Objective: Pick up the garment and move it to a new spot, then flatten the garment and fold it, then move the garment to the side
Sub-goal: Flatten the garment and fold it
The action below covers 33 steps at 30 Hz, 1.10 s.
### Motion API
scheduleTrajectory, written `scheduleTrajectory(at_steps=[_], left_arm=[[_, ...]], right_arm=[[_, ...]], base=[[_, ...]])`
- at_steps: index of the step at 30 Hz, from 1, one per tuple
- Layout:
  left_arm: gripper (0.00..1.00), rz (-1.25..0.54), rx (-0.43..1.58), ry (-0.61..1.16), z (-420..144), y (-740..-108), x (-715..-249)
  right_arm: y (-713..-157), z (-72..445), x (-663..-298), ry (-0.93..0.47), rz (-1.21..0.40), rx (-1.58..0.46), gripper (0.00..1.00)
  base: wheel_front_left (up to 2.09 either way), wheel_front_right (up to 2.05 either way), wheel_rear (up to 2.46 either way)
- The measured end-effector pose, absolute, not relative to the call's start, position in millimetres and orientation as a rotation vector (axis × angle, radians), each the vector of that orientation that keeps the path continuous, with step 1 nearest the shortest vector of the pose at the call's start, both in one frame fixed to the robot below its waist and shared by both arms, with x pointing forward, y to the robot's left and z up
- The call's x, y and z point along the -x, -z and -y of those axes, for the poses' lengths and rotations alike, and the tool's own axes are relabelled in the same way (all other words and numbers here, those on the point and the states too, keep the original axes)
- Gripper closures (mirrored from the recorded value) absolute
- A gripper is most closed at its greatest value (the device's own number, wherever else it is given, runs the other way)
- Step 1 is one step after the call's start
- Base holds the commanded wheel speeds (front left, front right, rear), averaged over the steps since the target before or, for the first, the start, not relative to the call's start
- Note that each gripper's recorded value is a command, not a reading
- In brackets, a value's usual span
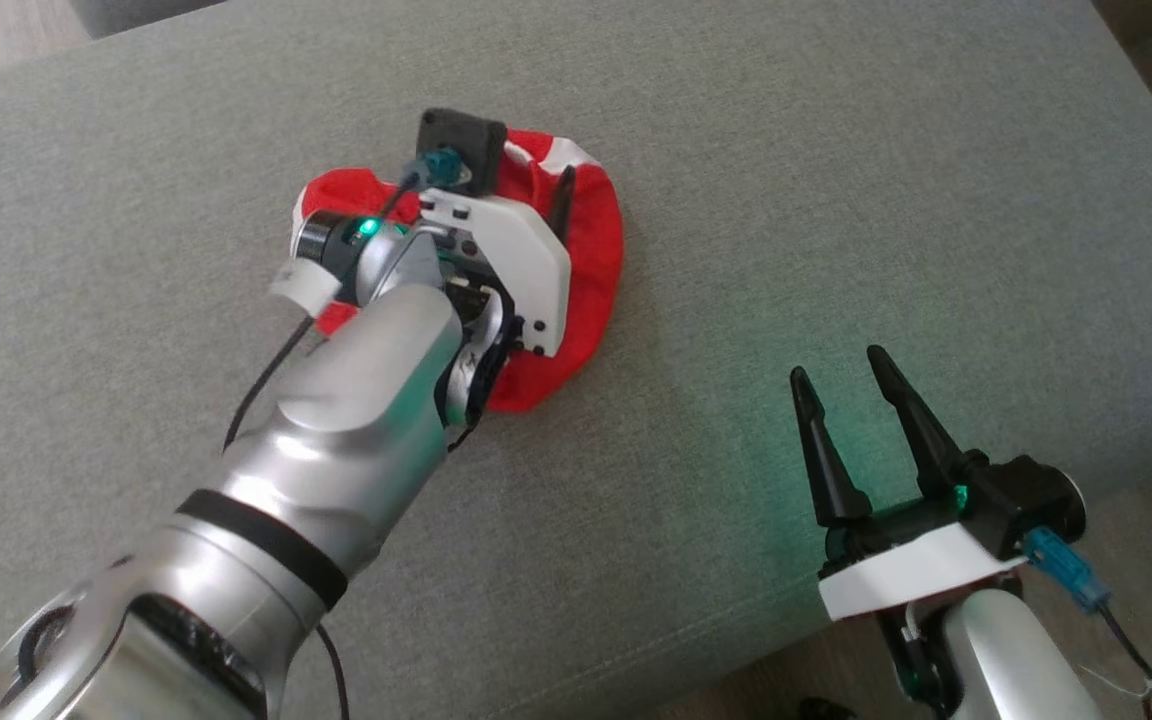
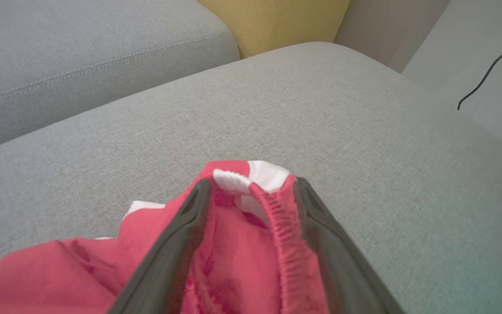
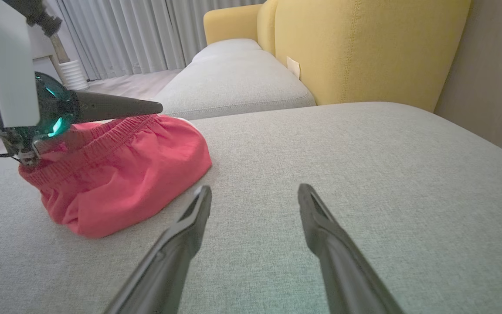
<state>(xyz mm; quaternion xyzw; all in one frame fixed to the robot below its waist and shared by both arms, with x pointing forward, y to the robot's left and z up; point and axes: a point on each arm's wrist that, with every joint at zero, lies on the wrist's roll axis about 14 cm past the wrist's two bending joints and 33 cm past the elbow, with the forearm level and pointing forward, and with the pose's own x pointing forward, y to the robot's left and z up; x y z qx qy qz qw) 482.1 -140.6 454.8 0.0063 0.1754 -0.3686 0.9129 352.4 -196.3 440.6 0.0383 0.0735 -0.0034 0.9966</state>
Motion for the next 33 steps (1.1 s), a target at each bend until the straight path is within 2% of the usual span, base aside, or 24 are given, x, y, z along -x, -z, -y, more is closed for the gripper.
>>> scheduleTrajectory(at_steps=[6,7,8,14,18,28,33], left_arm=[[0.00,-0.369,0.017,0.726,140.4,-452.5,-487.3],[0.60,-0.372,0.018,0.724,140.3,-451.7,-486.9],[1.00,-0.372,0.020,0.723,140.3,-451.1,-486.6],[1.00,-0.360,0.027,0.724,141.6,-453.9,-486.7],[1.00,-0.287,0.067,0.782,154.1,-478.8,-483.7],[1.00,-0.008,0.233,1.013,197.8,-619.6,-451.8],[1.00,0.138,0.266,1.048,195.7,-686.9,-431.7]], right_arm=[[-443.6,200.6,-352.9,0.018,-0.139,-0.071,0.00],[-443.6,201.1,-352.3,0.020,-0.139,-0.071,0.00],[-443.8,201.6,-351.9,0.022,-0.139,-0.071,0.00],[-447.4,203.0,-348.6,0.028,-0.129,-0.071,0.00],[-456.2,205.5,-344.5,0.037,-0.102,-0.070,0.00],[-474.4,208.4,-319.2,0.059,-0.037,-0.084,0.00],[-475.6,206.3,-302.6,0.064,-0.020,-0.105,0.00]], base=[[0.00,0.00,0.00],[0.00,0.00,0.00],[0.00,0.00,0.00],[0.00,0.00,0.00],[0.00,0.00,0.00],[0.00,0.00,0.00],[0.00,0.00,0.00]])
